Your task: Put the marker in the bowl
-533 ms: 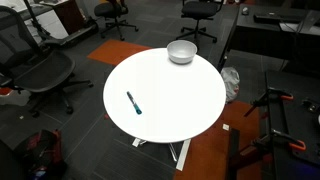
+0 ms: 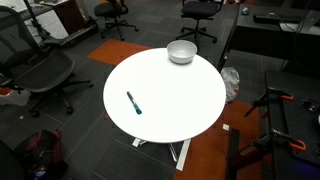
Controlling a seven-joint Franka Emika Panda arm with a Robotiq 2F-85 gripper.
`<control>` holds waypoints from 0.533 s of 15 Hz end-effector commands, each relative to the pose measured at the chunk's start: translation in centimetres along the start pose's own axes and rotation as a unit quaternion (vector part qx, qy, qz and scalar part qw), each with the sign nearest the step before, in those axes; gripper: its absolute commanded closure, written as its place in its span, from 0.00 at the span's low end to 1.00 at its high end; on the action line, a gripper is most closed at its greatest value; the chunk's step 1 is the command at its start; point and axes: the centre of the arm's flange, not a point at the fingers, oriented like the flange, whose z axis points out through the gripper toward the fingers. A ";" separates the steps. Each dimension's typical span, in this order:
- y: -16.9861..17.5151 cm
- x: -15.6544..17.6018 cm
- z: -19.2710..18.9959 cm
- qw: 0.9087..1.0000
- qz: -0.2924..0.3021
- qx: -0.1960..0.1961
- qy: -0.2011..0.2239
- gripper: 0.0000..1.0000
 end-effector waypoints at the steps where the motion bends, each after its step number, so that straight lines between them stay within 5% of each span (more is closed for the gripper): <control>1: 0.0 0.0 0.0 1.000 0.000 0.000 0.000 0.00; 8: -0.8 4.2 0.8 1.000 0.017 0.006 0.012 0.00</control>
